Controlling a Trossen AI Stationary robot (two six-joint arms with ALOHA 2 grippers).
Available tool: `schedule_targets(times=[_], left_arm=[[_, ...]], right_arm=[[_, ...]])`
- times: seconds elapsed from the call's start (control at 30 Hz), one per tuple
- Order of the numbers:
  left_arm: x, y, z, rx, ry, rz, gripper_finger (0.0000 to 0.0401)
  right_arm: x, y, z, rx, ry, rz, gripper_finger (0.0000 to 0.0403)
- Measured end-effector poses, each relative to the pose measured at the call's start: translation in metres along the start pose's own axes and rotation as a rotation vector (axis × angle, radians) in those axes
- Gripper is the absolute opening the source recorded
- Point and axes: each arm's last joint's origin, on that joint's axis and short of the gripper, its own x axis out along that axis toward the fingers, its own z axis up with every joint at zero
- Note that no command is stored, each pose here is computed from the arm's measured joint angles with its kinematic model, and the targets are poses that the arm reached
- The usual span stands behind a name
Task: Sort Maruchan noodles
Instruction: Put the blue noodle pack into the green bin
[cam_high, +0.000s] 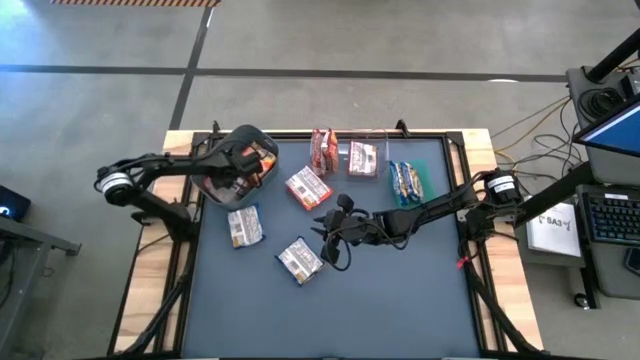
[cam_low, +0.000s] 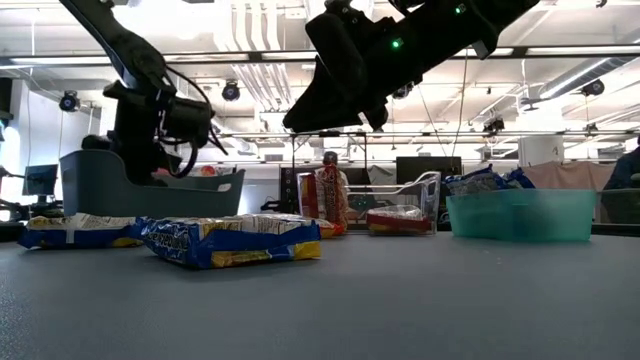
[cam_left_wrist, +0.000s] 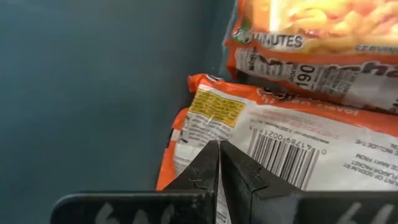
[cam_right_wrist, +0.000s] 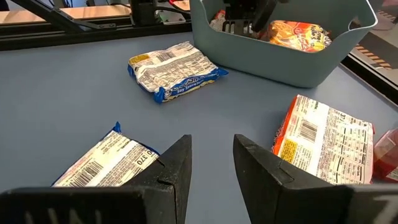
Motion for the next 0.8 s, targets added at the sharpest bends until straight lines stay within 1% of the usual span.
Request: schedule_targets(times=[0.13, 0.27, 0.47, 0.57, 0.67, 0.8], left_arm=[[0.003, -0.004, 0.002, 0.028, 0.014, 0.003, 0.0], [0.0, -0.001, 0.003, 0.035, 0.004, 0.019, 0.0], [-0.021, 0.01, 0.003, 0.032, -0.08, -0.007, 0.0], [-0.038, 0.018, 0.0, 0.002, -0.158, -0.044, 0.0], [-0.058, 0.024, -0.006, -0.018, -0.256, -0.104, 0.0], [-0.087, 0.025, -0.017, -0.032, -0.432, -0.237, 0.0]], right_arm=[[0.0, 0.0, 0.0, 0.0, 0.0, 0.0, 0.0107], [0.0, 0.0, 0.0, 0.0, 0.0, 0.0, 0.0107], [0.0, 0.0, 0.0, 0.001, -0.002, 0.0, 0.0107], [0.0, 0.0, 0.0, 0.001, -0.002, 0.0, 0.0107], [0.0, 0.0, 0.0, 0.001, -0.003, 0.001, 0.0107], [0.0, 0.0, 0.0, 0.015, -0.003, 0.001, 0.0107]])
